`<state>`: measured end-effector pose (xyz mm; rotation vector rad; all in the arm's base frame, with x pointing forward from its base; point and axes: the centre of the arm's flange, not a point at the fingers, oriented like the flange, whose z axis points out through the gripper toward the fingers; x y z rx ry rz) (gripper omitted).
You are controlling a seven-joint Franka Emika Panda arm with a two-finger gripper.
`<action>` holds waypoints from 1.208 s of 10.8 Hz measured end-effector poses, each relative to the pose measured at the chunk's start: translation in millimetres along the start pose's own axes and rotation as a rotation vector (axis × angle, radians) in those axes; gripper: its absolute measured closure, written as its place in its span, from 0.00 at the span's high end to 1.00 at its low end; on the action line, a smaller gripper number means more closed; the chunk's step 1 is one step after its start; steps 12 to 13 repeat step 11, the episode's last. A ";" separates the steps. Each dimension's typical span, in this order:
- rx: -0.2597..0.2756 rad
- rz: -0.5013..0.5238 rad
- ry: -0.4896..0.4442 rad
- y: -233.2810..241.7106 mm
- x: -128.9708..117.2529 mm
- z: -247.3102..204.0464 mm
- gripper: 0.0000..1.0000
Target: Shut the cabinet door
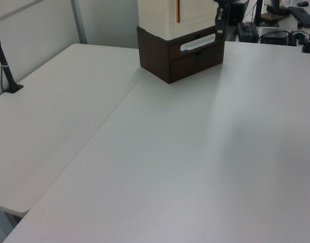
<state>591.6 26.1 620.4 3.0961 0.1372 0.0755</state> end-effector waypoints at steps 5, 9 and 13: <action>0.004 0.015 -0.055 9.5 -18.8 -5.2 0.42; -0.014 0.040 -0.056 25.9 -20.5 -5.5 1.00; -0.034 0.038 -0.058 26.9 -20.5 -5.5 1.00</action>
